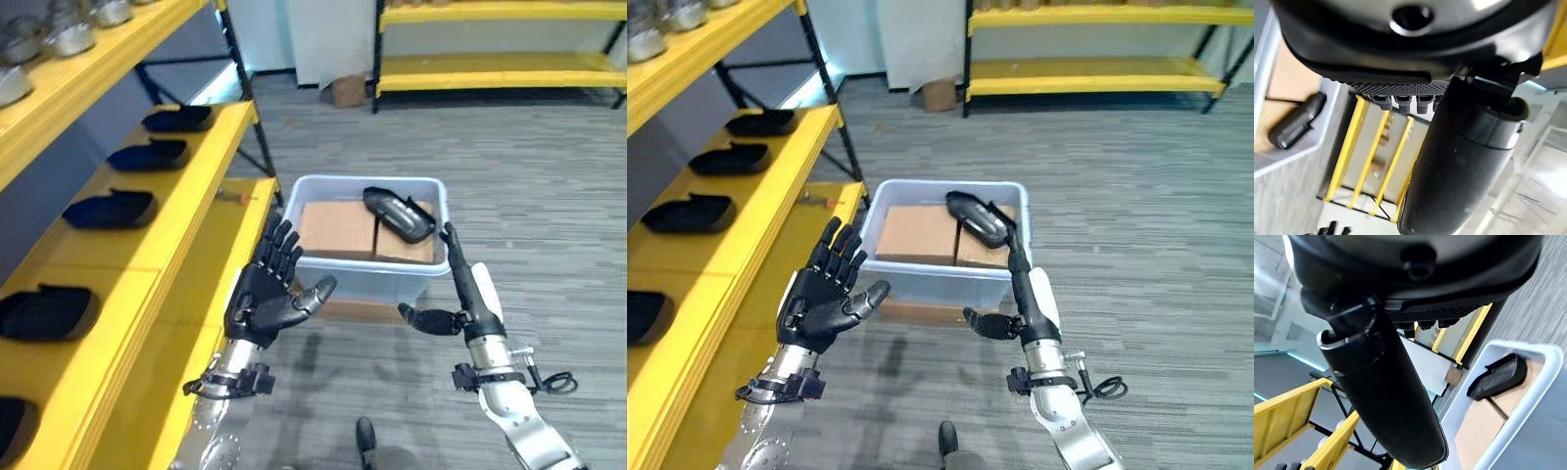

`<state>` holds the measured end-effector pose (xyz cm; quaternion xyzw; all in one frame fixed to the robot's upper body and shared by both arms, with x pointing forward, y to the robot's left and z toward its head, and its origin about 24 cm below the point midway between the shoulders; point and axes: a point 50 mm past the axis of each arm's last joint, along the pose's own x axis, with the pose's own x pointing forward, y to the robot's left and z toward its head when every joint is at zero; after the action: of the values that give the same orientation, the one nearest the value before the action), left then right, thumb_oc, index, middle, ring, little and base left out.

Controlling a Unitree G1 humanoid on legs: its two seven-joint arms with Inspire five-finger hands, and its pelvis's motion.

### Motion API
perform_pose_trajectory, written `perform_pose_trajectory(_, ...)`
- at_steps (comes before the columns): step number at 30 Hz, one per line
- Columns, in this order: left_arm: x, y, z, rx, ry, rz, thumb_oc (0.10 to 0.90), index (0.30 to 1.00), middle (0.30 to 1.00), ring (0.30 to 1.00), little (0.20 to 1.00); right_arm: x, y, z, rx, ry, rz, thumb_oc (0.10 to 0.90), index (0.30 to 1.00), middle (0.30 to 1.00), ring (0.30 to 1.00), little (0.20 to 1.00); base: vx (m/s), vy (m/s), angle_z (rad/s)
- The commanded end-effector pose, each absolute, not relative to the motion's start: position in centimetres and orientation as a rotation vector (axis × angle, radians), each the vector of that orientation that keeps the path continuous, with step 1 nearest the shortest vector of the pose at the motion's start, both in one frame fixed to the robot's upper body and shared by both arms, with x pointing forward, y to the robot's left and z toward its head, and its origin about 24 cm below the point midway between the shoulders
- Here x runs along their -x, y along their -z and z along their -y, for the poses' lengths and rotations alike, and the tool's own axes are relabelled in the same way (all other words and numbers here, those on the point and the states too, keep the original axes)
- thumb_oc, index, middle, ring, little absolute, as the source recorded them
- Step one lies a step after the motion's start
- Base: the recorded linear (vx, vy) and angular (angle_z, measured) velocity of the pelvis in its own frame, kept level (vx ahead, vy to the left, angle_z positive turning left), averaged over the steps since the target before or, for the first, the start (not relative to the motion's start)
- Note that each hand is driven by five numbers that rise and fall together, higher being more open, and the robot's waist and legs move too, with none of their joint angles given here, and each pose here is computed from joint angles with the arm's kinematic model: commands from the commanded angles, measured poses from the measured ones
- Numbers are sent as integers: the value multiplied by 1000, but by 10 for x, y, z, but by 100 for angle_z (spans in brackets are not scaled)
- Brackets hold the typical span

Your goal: Move parts from the plastic box to the shelf.

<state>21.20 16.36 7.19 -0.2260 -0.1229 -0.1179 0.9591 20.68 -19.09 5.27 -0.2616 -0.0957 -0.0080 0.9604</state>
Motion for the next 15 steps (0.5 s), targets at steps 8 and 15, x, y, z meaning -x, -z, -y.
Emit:
perform_pose_trajectory(8,-202,-114,-183,382,246,508,900,1000,1000,1000,1000,-218,-113,170,533,-2,585,900,1000,1000,1000,1000,141,57,-44)
perform_pose_trajectory(15,-212,-117,-179,364,304,513,900,1000,1000,1000,1000,-225,-121,164,584,32,637,900,1000,1000,1000,1000,137,149,3)
